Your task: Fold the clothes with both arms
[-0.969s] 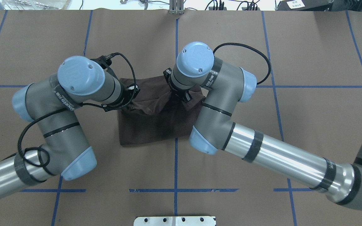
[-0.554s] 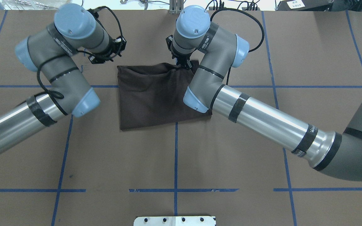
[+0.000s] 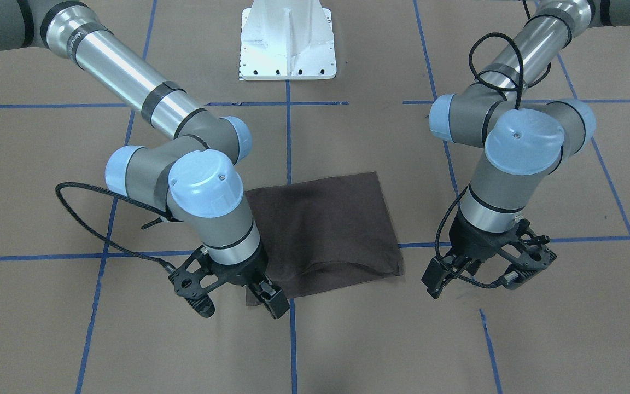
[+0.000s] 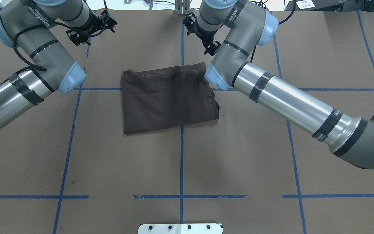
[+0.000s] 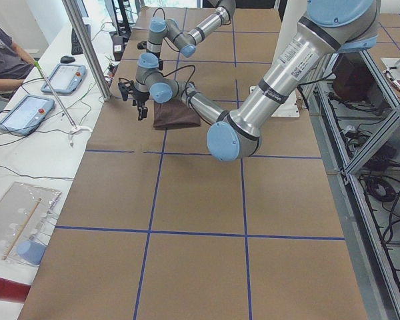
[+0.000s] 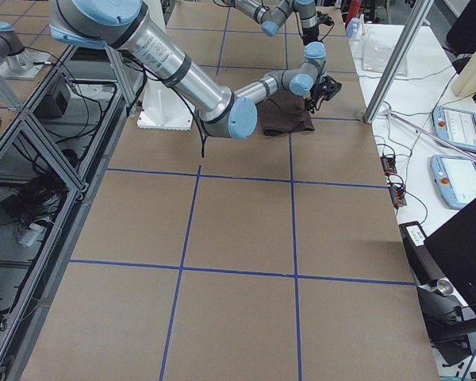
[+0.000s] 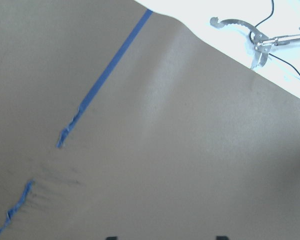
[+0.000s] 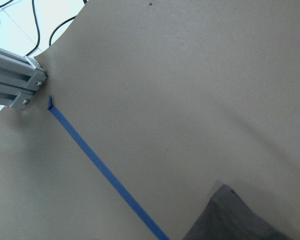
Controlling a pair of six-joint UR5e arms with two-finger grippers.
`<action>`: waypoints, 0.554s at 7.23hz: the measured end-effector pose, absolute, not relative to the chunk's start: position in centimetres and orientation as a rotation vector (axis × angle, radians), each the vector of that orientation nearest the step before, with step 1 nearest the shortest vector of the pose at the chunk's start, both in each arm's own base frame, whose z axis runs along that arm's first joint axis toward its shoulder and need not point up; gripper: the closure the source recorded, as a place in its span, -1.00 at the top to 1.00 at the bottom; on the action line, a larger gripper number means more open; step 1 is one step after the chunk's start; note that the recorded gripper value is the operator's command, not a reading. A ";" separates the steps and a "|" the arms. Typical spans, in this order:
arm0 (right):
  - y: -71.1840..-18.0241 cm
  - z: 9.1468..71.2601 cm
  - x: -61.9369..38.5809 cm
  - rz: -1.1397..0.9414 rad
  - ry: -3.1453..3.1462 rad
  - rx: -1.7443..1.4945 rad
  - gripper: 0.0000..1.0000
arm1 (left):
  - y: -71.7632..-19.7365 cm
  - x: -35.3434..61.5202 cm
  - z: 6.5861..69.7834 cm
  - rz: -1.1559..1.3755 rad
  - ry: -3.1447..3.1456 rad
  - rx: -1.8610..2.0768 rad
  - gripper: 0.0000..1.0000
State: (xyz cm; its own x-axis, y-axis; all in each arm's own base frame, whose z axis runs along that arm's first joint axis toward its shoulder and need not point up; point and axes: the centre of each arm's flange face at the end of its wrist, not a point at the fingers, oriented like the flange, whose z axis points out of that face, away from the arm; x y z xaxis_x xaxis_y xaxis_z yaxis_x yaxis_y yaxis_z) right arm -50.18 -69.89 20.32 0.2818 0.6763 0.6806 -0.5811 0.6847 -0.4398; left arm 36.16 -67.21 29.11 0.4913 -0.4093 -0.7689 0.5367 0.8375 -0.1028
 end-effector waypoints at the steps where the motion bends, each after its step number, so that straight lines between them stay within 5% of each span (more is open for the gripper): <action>1: -71.9 22.4 -45.3 0.774 -0.952 -0.114 1.00 | -66.9 34.5 30.1 -0.520 0.884 0.172 1.00; 4: -73.0 34.2 -23.9 0.438 -0.813 0.000 1.00 | -65.6 21.2 35.8 -0.311 0.833 0.304 1.00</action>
